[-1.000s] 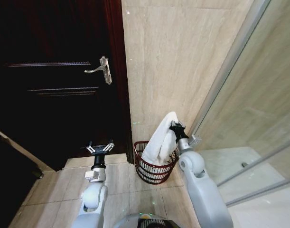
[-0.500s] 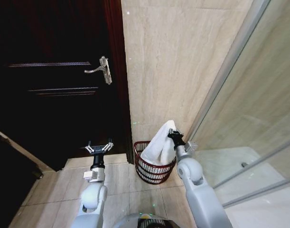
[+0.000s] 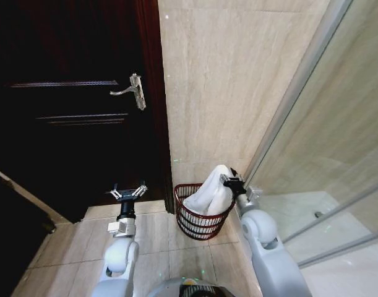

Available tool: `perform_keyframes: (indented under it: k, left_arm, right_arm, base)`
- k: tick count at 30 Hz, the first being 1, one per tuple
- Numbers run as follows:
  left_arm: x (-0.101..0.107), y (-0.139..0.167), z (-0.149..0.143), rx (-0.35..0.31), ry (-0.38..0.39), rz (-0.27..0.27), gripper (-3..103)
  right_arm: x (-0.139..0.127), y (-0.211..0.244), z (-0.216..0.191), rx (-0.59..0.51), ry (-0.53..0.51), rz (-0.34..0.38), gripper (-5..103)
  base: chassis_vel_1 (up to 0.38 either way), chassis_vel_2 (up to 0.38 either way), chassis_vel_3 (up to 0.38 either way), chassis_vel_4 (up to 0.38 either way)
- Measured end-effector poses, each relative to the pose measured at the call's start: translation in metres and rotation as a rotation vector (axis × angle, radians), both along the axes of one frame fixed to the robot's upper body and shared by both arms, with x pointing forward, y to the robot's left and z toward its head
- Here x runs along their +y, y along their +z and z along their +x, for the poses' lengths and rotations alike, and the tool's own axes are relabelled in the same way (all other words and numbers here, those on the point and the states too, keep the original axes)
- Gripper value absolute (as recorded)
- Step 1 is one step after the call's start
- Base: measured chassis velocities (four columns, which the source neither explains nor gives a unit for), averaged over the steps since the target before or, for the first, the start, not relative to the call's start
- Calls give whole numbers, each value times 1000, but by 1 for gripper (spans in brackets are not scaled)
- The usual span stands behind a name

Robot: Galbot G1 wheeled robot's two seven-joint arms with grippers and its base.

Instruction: Discard the used towel into the hamper.

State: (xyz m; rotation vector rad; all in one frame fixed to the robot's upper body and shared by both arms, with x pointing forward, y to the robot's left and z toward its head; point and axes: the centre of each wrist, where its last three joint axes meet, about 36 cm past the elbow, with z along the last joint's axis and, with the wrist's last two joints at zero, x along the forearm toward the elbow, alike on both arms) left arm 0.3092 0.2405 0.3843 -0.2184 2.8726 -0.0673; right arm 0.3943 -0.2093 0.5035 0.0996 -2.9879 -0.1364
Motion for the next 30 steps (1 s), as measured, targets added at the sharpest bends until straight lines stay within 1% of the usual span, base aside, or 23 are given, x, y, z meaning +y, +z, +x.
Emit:
perform_keyframes:
  k: [1, 2, 3, 4, 7, 9, 10, 12, 13, 14, 16, 19, 22, 24, 25, 26, 28, 30]
  left_arm:
    - [0, 0, 0, 1, -2, 1, 100]
    - [0, 0, 0, 1, -2, 1, 100]
    - [1, 0, 0, 0, -3, 2, 100]
    - [1, 0, -1, 0, -3, 3, 100]
    - [1, -1, -1, 1, -4, 2, 100]
    - [1, -1, -1, 0, -5, 2, 100]
    - [2, -1, -1, 0, -6, 4, 100]
    - [3, -2, 0, 0, -7, 3, 100]
    - [3, -2, 0, 0, -7, 3, 100]
    - [3, -2, 0, 0, -8, 3, 100]
    - [1, -3, 2, 0, -10, 0, 100]
    - [0, -4, 3, 3, -16, 0, 100]
    - [0, -4, 4, 4, -22, 3, 100]
    - [0, -3, 7, 7, -28, 7, 100]
    - [0, -3, 7, 7, -28, 7, 100]
    - [0, -3, 8, 10, -33, 9, 100]
    - [0, -4, 8, 14, -36, 13, 100]
    - [0, -5, 8, 16, -36, 13, 100]
  right_arm:
    - [-5, 6, 8, 12, 9, 3, 74]
    - [-5, 6, 8, 12, 9, 3, 74]
    - [-10, 12, 18, 37, 29, 7, 79]
    - [-12, 16, 23, 50, 41, 7, 79]
    - [-16, 19, 31, 87, 73, -15, 95]
    - [-17, 19, 31, 105, 84, -21, 95]
    - [-20, 17, 29, 141, 111, -22, 100]
    - [-26, 6, 30, 190, 138, -33, 100]
    - [-26, 6, 30, 190, 138, -33, 100]
    - [-32, -6, 33, 231, 144, -47, 100]
    - [-37, -19, 39, 273, 138, -57, 100]
    - [-40, -27, 47, 293, 126, -59, 100]
    - [-44, -37, 54, 318, 120, -78, 100]
    - [-54, -61, 71, 381, 122, -108, 100]
    - [-54, -61, 71, 381, 122, -108, 100]
    - [-59, -76, 82, 420, 116, -136, 100]
    - [-63, -93, 90, 469, 124, -182, 100]
    - [-62, -95, 90, 472, 135, -193, 100]
  base:
    - [0, 0, 0, 0]
    - [0, 0, 0, 0]
    - [0, 0, 0, 0]
    - [0, 0, 0, 0]
    - [0, 0, 0, 0]
    - [0, 0, 0, 0]
    - [0, 0, 0, 0]
    - [0, 0, 0, 0]
    - [0, 0, 0, 0]
    - [0, 0, 0, 0]
    - [0, 0, 0, 0]
    - [0, 0, 0, 0]
    - [0, 0, 0, 0]
    - [0, 0, 0, 0]
    - [0, 0, 0, 0]
    - [0, 0, 0, 0]
    - [0, 0, 0, 0]
    - [0, 0, 0, 0]
